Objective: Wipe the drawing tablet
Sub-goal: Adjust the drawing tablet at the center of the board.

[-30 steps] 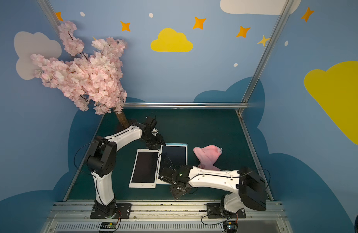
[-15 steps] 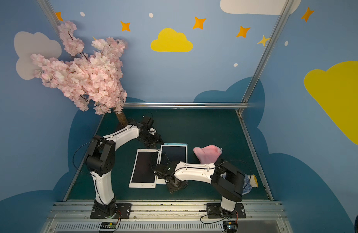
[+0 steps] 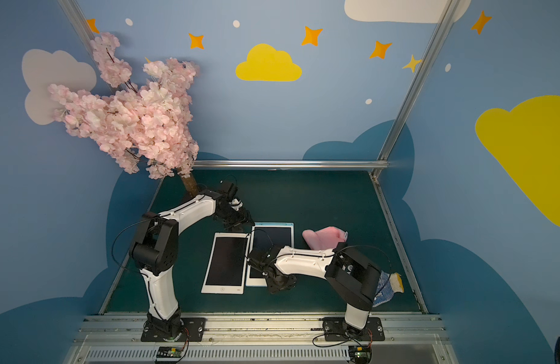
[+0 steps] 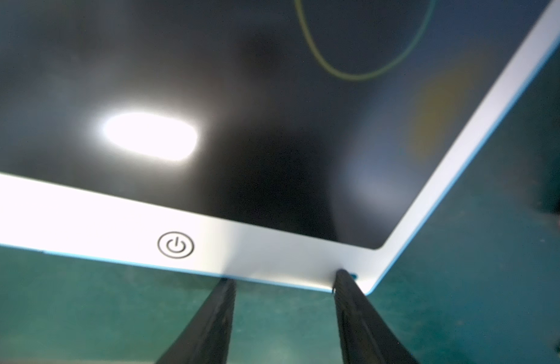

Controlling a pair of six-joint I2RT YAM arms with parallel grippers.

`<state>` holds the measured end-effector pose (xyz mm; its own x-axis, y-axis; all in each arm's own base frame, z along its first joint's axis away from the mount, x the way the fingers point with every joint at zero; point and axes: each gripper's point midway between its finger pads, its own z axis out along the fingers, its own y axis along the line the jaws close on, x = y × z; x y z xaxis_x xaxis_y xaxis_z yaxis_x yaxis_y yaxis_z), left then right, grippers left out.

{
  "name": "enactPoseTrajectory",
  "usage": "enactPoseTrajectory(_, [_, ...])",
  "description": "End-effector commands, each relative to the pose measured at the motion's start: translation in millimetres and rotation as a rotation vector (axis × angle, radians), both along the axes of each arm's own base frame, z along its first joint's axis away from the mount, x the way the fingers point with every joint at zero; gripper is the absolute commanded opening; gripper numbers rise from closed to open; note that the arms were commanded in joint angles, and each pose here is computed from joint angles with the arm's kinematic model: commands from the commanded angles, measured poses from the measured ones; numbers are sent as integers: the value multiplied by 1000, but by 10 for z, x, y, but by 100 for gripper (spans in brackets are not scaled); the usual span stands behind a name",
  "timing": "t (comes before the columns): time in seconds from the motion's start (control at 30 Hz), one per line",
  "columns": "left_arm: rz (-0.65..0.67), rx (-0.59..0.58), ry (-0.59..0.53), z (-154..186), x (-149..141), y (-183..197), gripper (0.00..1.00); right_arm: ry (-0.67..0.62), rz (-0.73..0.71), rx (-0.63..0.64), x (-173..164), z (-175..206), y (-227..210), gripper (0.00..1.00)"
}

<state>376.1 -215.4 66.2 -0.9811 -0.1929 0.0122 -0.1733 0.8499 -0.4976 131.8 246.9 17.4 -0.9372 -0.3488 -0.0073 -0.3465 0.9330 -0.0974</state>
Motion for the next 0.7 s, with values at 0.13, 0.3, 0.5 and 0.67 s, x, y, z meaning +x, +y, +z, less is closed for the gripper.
enactPoseTrajectory(0.13, [-17, -9, -5, 67, -15, 21, 65, -60, -120, -23, 330, -1, -298, 52])
enactPoseTrajectory(0.3, [-16, -9, -11, 99, 5, 22, 65, -55, -154, -9, 482, 41, -421, 52])
enactPoseTrajectory(0.5, [-12, -13, -37, 214, 49, 21, 65, -182, -99, 89, 582, 626, -456, 65])
enactPoseTrajectory(0.67, [-5, -30, -67, 324, 58, -1, 65, -309, -223, 143, 858, 1108, -876, 84])
